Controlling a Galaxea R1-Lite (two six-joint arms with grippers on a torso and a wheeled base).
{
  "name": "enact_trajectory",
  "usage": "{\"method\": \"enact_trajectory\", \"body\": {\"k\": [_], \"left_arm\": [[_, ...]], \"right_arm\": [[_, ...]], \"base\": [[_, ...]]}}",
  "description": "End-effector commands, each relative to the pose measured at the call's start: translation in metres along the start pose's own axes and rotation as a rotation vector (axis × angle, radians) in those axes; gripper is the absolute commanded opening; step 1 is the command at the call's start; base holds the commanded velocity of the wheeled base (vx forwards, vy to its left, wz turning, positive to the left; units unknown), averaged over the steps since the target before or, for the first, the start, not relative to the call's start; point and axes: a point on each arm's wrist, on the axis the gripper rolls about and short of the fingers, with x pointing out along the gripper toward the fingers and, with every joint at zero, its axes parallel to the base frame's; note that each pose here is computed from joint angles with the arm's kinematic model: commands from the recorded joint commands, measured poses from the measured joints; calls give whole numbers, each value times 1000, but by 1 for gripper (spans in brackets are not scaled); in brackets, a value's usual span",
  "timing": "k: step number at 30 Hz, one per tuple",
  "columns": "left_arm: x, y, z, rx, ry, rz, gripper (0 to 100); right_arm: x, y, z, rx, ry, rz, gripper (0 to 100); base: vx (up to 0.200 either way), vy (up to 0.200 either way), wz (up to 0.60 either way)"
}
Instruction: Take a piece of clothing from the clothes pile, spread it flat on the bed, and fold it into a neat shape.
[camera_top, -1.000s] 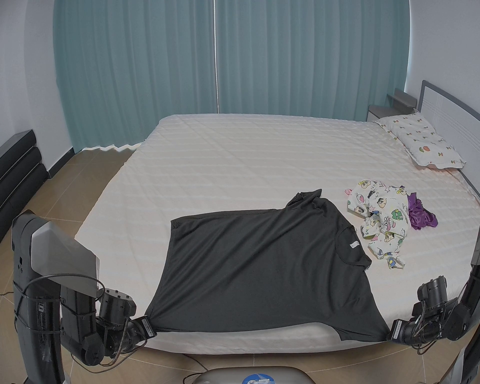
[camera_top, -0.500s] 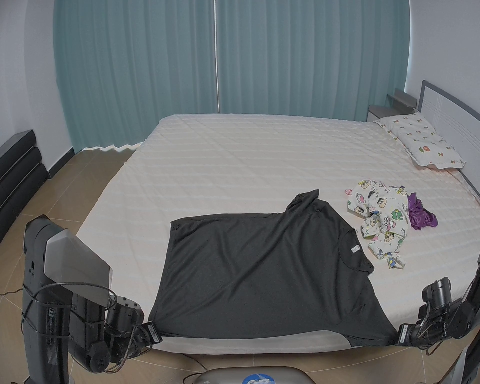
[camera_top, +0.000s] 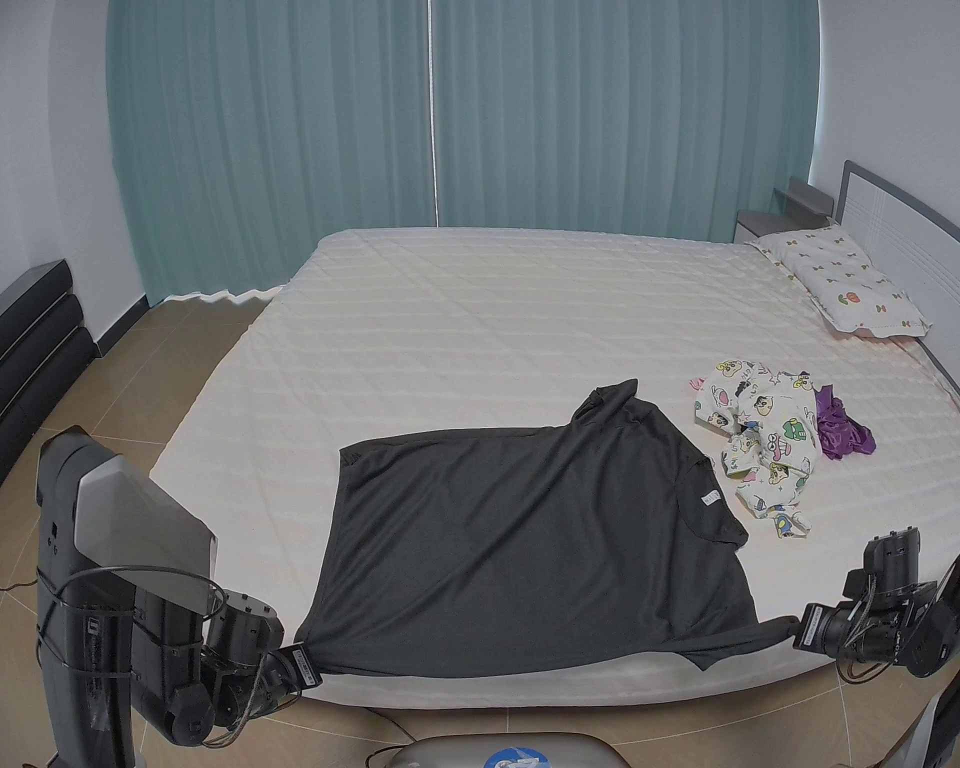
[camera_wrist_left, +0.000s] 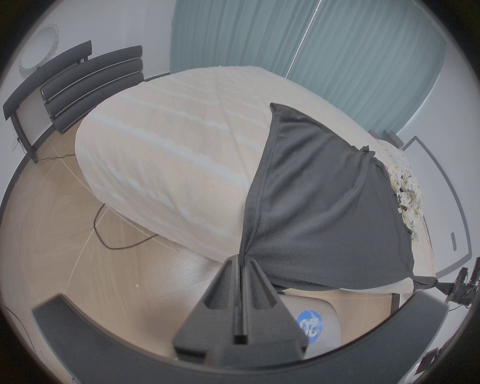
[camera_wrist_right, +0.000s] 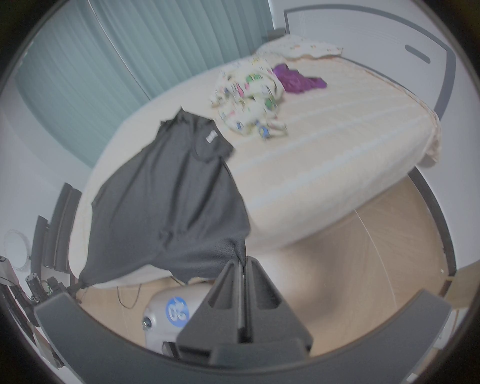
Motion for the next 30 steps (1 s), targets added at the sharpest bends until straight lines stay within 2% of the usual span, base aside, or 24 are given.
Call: {"method": "enact_trajectory", "body": {"k": [1,7,9,12,13,18,21,30], "left_arm": [[-6,-11,17,-18,-74,-55,0],[-8,-24,44,-34,-87,-46,0],[-5,-29,63,-54,-95,-30,0],[0,-31,75,-75,-104,-16,0],[3,-33,79,-93,-103,-10,0],[0,-40,88,-154,-132,-39,0],[-4,-40,89,-153,-123,-30,0],[-19,-42,81,-118,-39,4,0]], "right_arm": [[10,6,8,-5,-30,28,0],[17,19,33,-6,-134,84,0],[18,25,42,-13,-169,108,0],[20,29,48,-16,-191,125,0],[21,36,53,-25,-224,149,0],[22,41,62,-28,-289,178,0],[20,42,68,-24,-323,187,0],[18,41,65,-25,-317,183,0]], "base": [[0,0,0],[0,0,0],[0,0,0],[0,0,0],[0,0,0],[0,0,0],[0,0,0],[0,0,0]]}}
